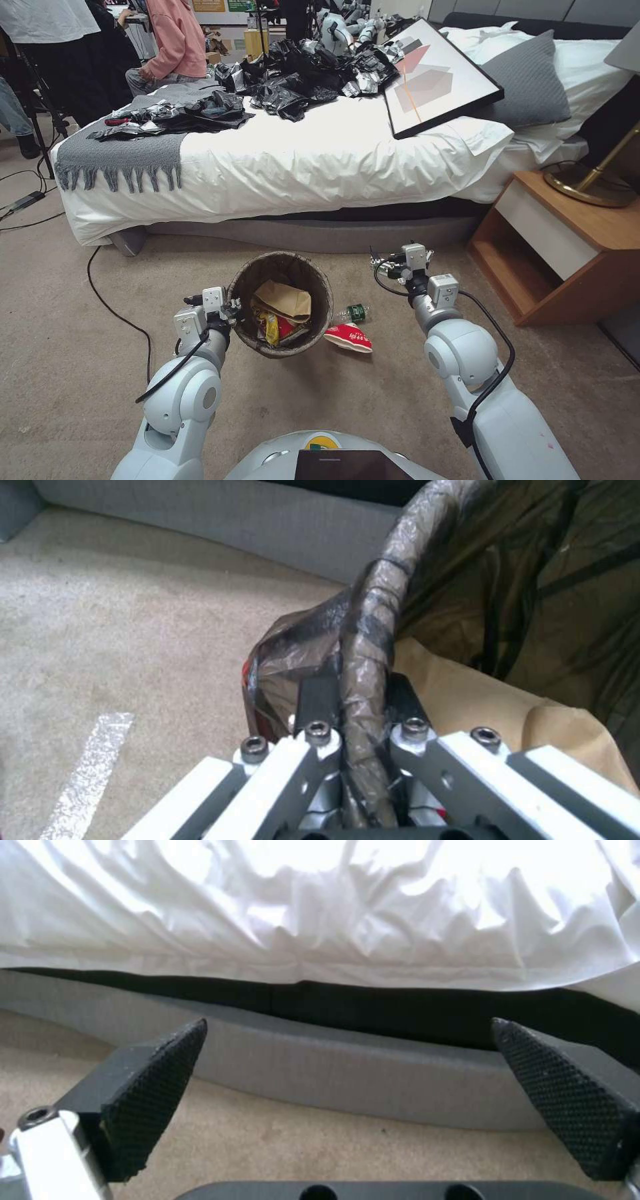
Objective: Pick up the trash bin, then pick up the garbage from the floor and place it into the trash bin.
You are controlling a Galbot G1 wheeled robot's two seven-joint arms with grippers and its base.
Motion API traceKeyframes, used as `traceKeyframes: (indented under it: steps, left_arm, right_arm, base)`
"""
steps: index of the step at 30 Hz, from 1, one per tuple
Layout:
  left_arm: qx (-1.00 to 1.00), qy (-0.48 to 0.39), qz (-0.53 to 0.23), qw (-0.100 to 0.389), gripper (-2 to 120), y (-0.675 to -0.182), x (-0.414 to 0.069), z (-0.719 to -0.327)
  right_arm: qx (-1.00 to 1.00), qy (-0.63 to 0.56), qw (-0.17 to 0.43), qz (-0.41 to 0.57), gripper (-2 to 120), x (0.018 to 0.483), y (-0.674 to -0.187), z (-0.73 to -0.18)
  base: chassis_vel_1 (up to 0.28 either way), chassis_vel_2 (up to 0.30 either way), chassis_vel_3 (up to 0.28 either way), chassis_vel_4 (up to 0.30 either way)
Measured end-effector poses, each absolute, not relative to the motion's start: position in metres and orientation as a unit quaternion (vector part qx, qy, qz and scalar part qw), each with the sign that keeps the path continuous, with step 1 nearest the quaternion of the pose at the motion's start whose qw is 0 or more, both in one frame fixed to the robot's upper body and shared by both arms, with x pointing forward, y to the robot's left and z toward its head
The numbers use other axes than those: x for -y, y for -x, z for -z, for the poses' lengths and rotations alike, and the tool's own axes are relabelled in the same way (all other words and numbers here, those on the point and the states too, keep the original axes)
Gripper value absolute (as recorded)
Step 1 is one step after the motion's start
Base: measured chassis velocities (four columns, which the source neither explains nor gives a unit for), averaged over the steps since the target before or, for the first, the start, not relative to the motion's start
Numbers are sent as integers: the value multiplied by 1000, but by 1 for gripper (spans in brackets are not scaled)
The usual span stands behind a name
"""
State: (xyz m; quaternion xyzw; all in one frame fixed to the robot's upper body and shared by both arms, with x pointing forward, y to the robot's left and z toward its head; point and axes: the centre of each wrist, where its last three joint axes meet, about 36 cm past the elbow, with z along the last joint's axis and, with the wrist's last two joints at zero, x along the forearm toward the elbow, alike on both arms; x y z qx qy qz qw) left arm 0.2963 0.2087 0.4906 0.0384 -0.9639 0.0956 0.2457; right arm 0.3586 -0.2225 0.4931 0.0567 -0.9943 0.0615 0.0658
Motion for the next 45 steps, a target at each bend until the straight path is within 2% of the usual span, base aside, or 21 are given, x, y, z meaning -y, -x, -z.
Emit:
traceKeyframes:
  steps: [13,15,18,22,34,45]
  left_arm:
    - [964,-38,-95,246,2,-299,-209,-489]
    - [964,-39,-94,246,2,-300,-210,-488]
    - [964,-41,-94,246,2,-302,-211,-487]
    - [964,-43,-94,245,2,-304,-214,-487]
    - [964,-45,-96,245,2,-308,-218,-486]
    - [963,-45,-97,246,2,-310,-219,-485]
  right_arm:
    - [994,-56,67,-62,100,223,-361,-493]
    - [993,-56,78,-62,100,222,-361,-493]
    - [987,-72,134,-59,100,221,-362,-498]
    - [978,-101,173,-59,100,222,-360,-503]
    - [964,-150,206,-72,100,226,-364,-490]
    - [922,-209,285,-155,100,238,-396,-434]
  base:
    - [0,0,0,0]
    - [0,0,0,0]
    - [0,0,0,0]
    - [0,0,0,0]
    - [0,0,0,0]
    - [0,0,0,0]
